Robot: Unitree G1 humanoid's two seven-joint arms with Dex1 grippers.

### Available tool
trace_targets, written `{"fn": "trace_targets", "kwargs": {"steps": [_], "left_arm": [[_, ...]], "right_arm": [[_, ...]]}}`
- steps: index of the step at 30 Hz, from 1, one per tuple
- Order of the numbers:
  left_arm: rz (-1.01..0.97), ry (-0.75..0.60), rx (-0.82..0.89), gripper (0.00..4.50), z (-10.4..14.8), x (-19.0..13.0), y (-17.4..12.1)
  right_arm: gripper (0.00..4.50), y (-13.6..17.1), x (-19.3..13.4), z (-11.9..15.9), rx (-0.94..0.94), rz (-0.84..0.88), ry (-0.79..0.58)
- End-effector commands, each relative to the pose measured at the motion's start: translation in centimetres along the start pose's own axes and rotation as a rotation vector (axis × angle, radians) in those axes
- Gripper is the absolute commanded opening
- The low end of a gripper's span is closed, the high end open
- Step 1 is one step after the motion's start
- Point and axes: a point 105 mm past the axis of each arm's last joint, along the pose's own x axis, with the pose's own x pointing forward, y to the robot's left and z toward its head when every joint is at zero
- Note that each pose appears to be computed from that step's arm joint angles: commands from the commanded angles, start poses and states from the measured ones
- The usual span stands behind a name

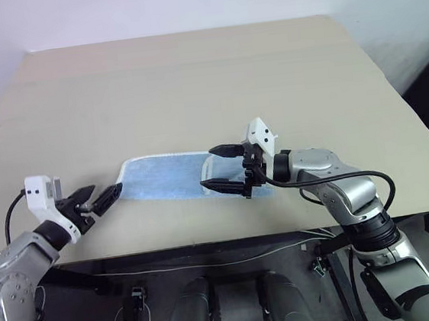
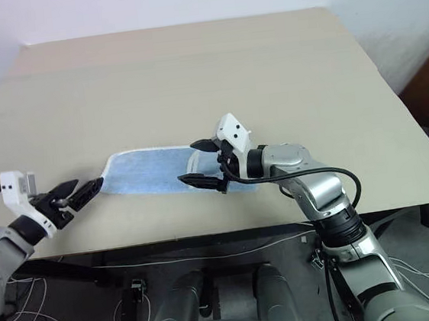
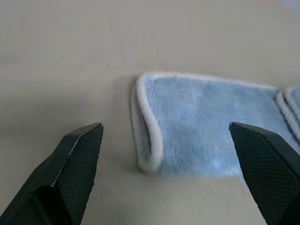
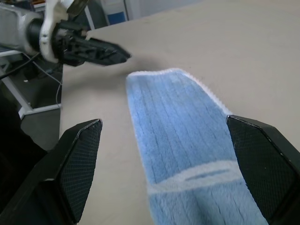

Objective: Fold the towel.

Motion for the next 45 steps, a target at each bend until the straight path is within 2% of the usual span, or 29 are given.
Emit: {"fn": "trace_targets", "kwargs": {"steps": [1, 8, 13, 18, 24, 28, 35, 38, 39, 45], "left_arm": [[0.017, -0.002, -0.099, 4.5, -0.1, -0.3, -0.5], [-0.046, 0.011, -0.389, 4.5, -1.4, 2.0, -2.5], [0.022, 0.048, -0.522, 4.5, -2.4, 3.8, -1.7], [0.026, -0.038, -0.623, 4.5, -1.0, 4.5, -1.2], [0.049, -0.072, -0.685, 4.5, -0.5, 4.3, -0.3], [0.026, -0.081, -0.688, 3.57, -0.1, 4.5, -0.5], [0.021, -0.133, -0.619, 1.21, 1.1, 4.4, -0.1], [-0.062, -0.144, -0.584, 0.17, 2.0, 4.2, -1.3], [-0.089, -0.148, -0.57, 0.03, 2.3, 4.1, -1.7], [-0.155, -0.135, -0.558, 0.03, 2.5, 4.1, -2.5]], "right_arm": [[4.46, -0.1, 0.1, 0.8, -0.051, 0.018, -0.012], [4.46, -0.7, 0.0, 0.9, -0.06, -0.006, -0.007], [4.46, -1.0, -0.4, 0.7, -0.069, -0.036, 0.012], [4.46, -1.3, -0.8, 0.7, -0.08, -0.058, 0.015], [4.46, -1.2, -1.0, 0.6, -0.082, -0.067, 0.022], [4.5, -1.2, -1.0, 0.4, -0.08, -0.076, 0.029], [4.5, -1.2, -1.4, -0.1, -0.082, -0.094, 0.048], [4.5, -1.2, -1.4, -0.1, -0.081, -0.091, 0.049], [4.5, -1.2, -1.4, 0.0, -0.078, -0.093, 0.045], [4.5, -1.7, -1.9, 0.4, -0.085, -0.11, 0.044]]}}
